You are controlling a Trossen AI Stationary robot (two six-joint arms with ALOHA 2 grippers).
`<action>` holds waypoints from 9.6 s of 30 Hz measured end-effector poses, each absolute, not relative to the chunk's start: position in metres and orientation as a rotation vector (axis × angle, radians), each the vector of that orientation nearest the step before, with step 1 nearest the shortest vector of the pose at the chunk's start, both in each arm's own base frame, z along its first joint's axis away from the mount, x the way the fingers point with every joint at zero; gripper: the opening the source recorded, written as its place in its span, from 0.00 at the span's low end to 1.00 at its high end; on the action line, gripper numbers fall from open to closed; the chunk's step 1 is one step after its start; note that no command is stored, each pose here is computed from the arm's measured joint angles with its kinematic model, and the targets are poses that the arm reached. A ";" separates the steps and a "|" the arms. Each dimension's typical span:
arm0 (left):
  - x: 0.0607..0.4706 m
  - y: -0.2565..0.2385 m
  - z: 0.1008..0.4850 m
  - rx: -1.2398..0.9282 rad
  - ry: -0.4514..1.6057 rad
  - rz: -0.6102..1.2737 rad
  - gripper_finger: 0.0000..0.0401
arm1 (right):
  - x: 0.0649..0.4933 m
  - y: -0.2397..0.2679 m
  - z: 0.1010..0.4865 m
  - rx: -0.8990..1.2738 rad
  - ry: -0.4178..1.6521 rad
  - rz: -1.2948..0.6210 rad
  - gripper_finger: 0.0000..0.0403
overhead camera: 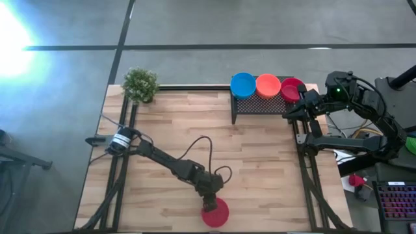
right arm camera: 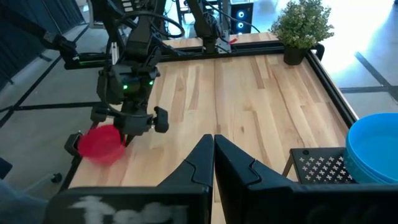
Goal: Pick & Place Mini bowls
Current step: Stack the red bowl on the red bowl, then return to Home Position
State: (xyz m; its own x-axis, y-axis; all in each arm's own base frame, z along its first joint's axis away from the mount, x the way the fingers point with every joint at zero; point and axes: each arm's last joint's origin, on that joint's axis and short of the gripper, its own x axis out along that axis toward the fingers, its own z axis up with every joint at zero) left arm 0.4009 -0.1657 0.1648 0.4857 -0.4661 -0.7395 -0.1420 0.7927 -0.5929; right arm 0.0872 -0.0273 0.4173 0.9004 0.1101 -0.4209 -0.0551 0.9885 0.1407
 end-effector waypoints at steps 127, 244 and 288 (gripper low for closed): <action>0.401 -0.021 0.394 0.202 0.115 1.115 0.36 | 0.198 -0.104 0.399 0.036 0.420 -0.631 0.02; 0.395 -0.027 0.404 0.212 0.100 1.046 0.36 | 0.093 -0.149 0.356 0.539 0.960 -1.441 0.29; 0.236 -0.011 0.454 0.020 0.156 0.604 0.00 | -0.034 0.044 0.432 0.170 0.141 -0.491 0.02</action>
State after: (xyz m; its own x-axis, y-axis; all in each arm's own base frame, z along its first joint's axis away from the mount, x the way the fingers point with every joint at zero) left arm 0.2359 -0.0107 0.4542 0.8114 0.5674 -0.1402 -0.5644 0.8230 0.0643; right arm -0.0339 0.0442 0.4320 0.8727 -0.4560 -0.1747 0.4793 0.8682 0.1282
